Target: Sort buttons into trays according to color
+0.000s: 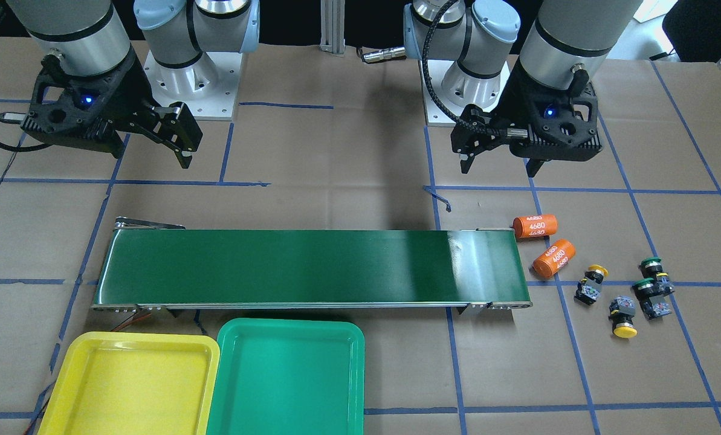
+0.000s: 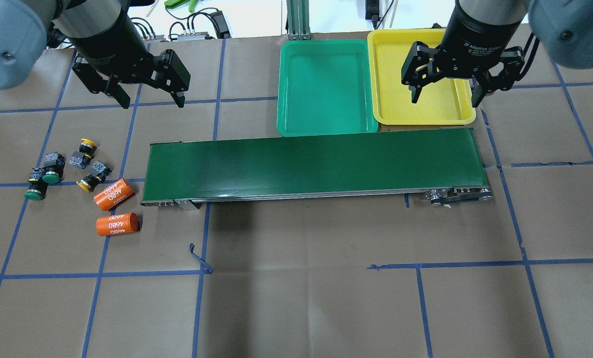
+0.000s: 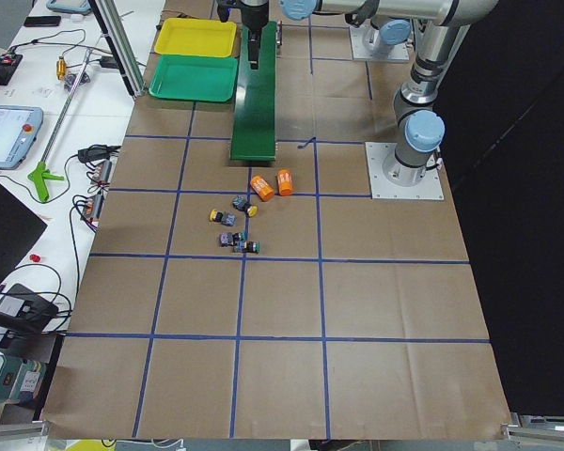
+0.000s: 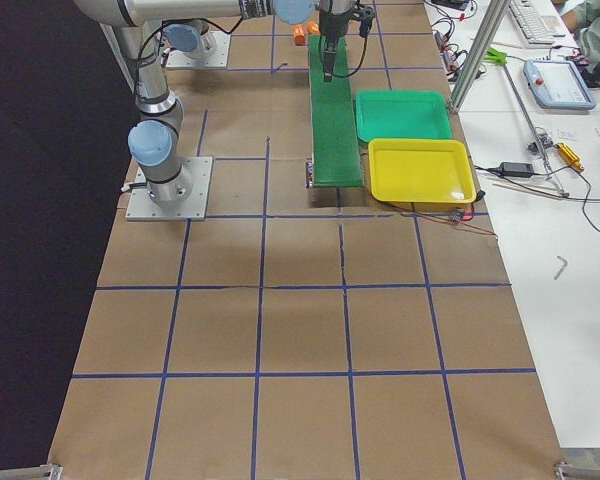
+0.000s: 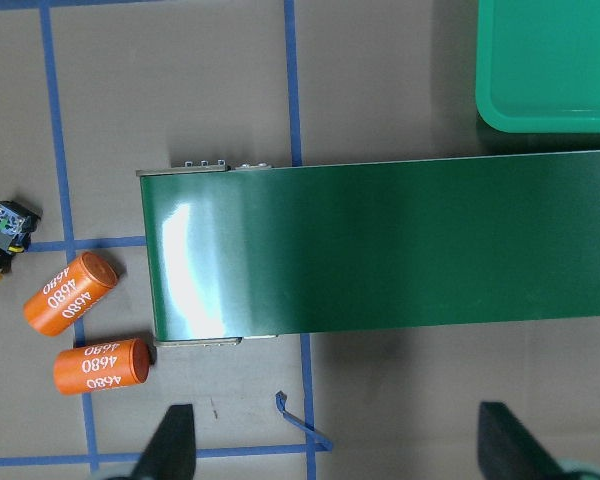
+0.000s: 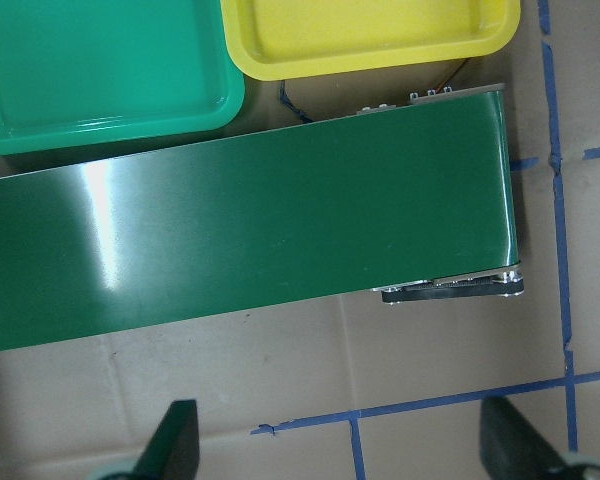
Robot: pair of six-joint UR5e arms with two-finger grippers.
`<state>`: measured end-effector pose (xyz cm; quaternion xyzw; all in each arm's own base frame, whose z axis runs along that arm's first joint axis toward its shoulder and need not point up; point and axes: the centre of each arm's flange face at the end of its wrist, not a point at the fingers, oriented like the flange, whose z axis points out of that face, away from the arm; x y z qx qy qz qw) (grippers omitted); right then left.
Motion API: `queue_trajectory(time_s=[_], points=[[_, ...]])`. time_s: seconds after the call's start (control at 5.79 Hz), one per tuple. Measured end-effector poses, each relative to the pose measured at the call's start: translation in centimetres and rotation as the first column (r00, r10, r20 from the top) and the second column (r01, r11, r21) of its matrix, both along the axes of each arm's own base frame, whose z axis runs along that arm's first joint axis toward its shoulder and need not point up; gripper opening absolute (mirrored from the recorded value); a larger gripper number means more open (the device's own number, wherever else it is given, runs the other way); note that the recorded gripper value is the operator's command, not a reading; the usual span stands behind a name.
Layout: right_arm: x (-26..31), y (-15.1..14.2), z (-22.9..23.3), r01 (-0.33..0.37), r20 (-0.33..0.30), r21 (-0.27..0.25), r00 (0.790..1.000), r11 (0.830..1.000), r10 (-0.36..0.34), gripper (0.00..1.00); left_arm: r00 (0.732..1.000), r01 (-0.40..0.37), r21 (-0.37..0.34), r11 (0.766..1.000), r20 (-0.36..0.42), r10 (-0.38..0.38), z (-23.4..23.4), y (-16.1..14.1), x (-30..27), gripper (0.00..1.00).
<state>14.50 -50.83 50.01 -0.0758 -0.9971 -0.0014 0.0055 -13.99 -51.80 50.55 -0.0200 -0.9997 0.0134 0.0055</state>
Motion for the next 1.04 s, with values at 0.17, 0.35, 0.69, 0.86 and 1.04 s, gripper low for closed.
queue_trajectory(time_s=[0.17,0.35,0.69,0.86,1.04], points=[[0.0,0.0,0.0,0.000,0.000,0.000,1.000,1.000,0.000,1.00,1.000,-0.003,0.001,1.000,0.000,0.003,0.1,0.2,0.2,0.98],[0.0,0.0,0.0,-0.005,0.000,0.000,1.000,1.000,0.005,1.00,1.000,-0.006,0.007,1.000,0.000,0.006,0.0,0.5,0.3,0.98],[-0.1,-0.1,-0.1,-0.039,-0.004,0.001,0.999,0.999,0.039,1.00,1.000,-0.014,0.010,1.000,0.003,0.014,-0.2,0.6,0.8,0.98],[-0.1,-0.1,-0.1,-0.044,-0.003,0.001,0.999,0.999,0.044,1.00,1.000,-0.017,0.019,1.000,0.003,0.017,-0.7,0.1,2.8,0.98],[-0.1,-0.1,-0.1,-0.045,-0.002,0.001,0.999,0.999,0.045,1.00,1.000,0.022,0.052,0.998,-0.002,-0.022,-2.5,-0.1,6.2,0.98]])
